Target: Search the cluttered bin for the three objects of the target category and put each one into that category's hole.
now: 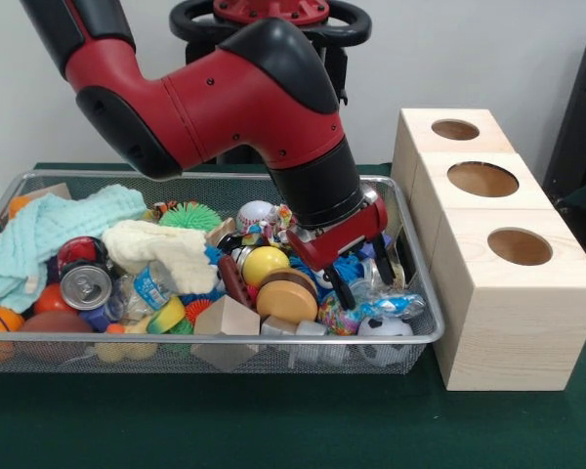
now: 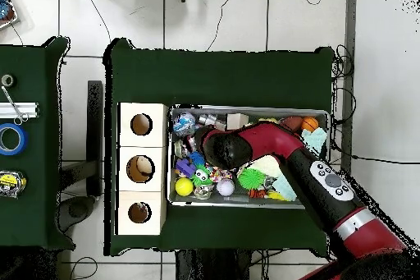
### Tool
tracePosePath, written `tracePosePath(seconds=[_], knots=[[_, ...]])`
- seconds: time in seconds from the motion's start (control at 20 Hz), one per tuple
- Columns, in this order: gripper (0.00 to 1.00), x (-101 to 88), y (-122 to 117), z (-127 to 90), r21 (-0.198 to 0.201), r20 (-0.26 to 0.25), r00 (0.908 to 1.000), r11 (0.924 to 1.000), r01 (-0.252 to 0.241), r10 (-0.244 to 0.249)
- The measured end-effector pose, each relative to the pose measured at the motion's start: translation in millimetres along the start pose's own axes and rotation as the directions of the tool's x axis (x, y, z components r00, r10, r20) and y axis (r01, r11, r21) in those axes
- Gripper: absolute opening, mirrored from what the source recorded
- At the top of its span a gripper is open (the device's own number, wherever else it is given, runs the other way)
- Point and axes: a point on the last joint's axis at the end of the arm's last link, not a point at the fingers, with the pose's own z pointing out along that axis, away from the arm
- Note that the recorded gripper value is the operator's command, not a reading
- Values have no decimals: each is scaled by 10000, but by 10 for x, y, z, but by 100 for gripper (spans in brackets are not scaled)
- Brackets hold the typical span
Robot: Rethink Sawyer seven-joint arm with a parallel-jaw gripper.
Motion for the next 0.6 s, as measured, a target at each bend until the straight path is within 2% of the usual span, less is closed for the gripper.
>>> tracePosePath(seconds=[0.3,0.35,0.6], knots=[[100,-5,-2,5,5,13,10000,10000,-3,3],[0,-2,-11,5,24,2,10000,10000,-5,5],[0,1,-35,0,91,22,10000,10000,-13,13]])
